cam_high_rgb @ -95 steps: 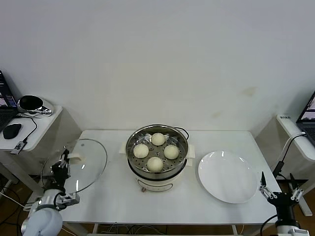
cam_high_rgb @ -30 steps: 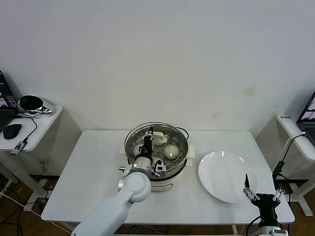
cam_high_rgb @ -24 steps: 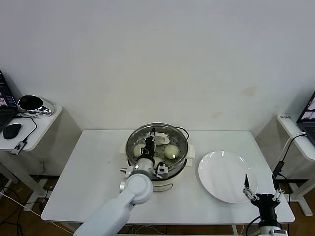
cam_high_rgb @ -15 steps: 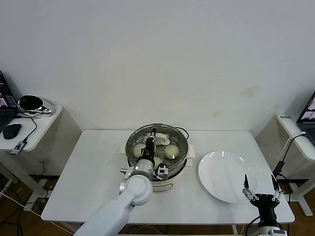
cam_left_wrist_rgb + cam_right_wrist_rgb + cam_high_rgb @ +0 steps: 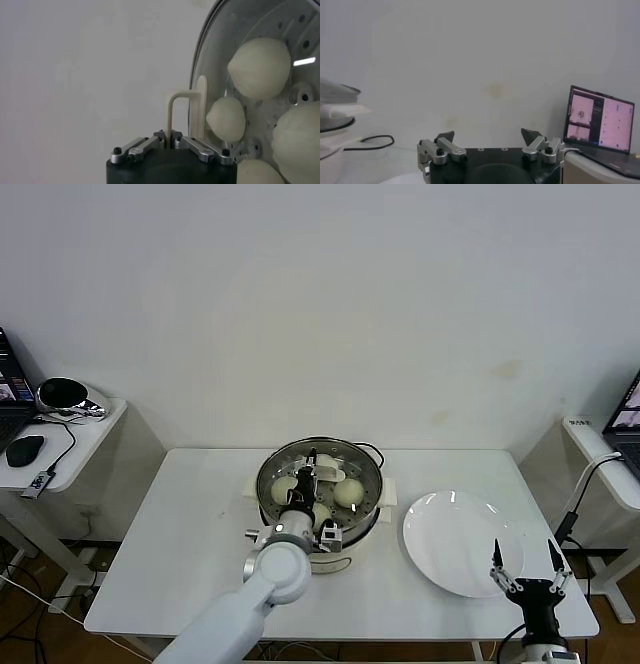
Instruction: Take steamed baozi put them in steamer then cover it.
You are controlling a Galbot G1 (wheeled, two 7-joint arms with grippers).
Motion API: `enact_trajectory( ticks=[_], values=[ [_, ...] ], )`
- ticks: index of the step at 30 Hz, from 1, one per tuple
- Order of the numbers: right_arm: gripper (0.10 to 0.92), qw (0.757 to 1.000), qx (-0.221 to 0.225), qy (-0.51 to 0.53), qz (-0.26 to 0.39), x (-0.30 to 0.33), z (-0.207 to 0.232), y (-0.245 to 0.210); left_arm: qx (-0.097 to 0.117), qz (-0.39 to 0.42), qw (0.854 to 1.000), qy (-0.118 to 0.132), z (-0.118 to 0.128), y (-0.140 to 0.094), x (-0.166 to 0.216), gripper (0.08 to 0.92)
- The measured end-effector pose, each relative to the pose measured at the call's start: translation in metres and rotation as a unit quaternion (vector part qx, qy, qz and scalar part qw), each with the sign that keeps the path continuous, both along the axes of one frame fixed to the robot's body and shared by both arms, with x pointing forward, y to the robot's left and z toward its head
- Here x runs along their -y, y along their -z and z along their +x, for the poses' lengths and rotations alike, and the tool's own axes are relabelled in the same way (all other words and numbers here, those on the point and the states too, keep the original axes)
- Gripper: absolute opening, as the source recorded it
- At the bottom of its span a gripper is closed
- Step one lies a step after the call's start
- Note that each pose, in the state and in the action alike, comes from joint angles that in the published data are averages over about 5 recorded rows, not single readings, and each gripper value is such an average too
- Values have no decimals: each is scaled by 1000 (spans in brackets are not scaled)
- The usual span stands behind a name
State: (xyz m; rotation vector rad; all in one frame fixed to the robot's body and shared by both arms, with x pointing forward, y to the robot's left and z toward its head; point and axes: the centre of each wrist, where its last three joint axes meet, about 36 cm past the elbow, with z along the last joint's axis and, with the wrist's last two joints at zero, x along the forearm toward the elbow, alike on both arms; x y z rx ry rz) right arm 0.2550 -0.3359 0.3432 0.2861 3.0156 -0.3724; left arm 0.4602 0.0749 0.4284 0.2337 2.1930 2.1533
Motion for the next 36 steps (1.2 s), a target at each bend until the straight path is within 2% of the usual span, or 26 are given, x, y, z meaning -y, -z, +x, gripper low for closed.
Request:
enact_trajectory(
  ticks=[5,17,23,27,32,36],
  values=[
    [823,1000,0,-1,-1,0,0,1,0,-8,1000,-1,-1,1,1,185],
    [823,1000,-1,-6,-3,-2,1,1,5,-33,999,-2,-15,-7,-9,530],
    [823,1000,-1,-6,-2,-2,1,2,5,-65,998,8,-38,-10,-26,703],
    [823,1000,-3,-8,-1,-4,1,4,7,-108,994,24,-59,-12,-44,795],
    [823,1000,-4,-16,-1,-8,2,8,3,-211,976,47,-89,-8,-70,822],
    [823,1000,-7,-29,3,-12,1,12,-9,-325,945,33,-115,2,-98,823]
  ],
)
